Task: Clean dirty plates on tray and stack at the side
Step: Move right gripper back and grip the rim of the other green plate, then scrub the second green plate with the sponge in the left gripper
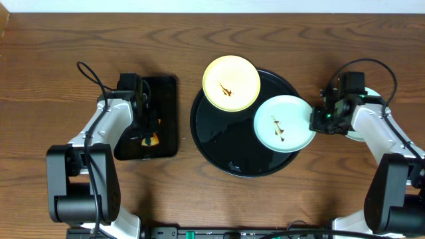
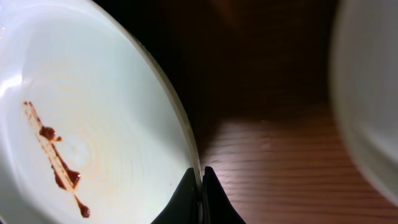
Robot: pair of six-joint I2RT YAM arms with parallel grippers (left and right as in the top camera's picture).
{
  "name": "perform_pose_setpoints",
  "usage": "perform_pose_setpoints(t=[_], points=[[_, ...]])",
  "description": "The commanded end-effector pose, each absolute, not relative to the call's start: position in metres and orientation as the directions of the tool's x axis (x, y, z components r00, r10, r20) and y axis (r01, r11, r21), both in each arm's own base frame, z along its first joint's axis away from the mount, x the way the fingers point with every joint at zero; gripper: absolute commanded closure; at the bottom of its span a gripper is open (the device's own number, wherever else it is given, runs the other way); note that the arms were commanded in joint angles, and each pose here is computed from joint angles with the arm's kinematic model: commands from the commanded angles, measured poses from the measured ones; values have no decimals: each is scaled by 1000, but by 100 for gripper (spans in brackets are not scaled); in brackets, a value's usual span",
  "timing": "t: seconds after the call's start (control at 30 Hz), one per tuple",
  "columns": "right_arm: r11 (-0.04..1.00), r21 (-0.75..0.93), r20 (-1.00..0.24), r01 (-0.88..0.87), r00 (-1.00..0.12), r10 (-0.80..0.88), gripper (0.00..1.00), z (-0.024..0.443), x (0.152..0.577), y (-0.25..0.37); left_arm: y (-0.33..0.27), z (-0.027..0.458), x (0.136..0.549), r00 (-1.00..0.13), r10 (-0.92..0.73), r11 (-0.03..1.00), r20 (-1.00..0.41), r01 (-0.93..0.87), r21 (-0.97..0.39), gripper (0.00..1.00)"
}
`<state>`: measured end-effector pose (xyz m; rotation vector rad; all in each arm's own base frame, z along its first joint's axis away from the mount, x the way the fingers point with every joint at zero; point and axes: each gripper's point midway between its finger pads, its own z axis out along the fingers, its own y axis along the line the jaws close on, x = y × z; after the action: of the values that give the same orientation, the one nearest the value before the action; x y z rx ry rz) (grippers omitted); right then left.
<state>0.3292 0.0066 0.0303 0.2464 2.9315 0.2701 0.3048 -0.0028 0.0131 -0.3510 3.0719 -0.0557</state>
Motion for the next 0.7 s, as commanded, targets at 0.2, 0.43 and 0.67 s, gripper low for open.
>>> perform_pose_setpoints(t=[0.2,0.43,0.67], points=[[959,257,-88,121,-985,148,99,26,313,58,-17,54,306,-966,-222,968,-132,-202,-146,93],[964,255,-71,72,-993,93,99,26,305,79,-55,87,308,-963,-199,932,-182,-128,-338,92],[967,254,-57,9,-998,24,99,25,296,102,-92,88,302,-976,-122,936,-179,-53,-348,93]])
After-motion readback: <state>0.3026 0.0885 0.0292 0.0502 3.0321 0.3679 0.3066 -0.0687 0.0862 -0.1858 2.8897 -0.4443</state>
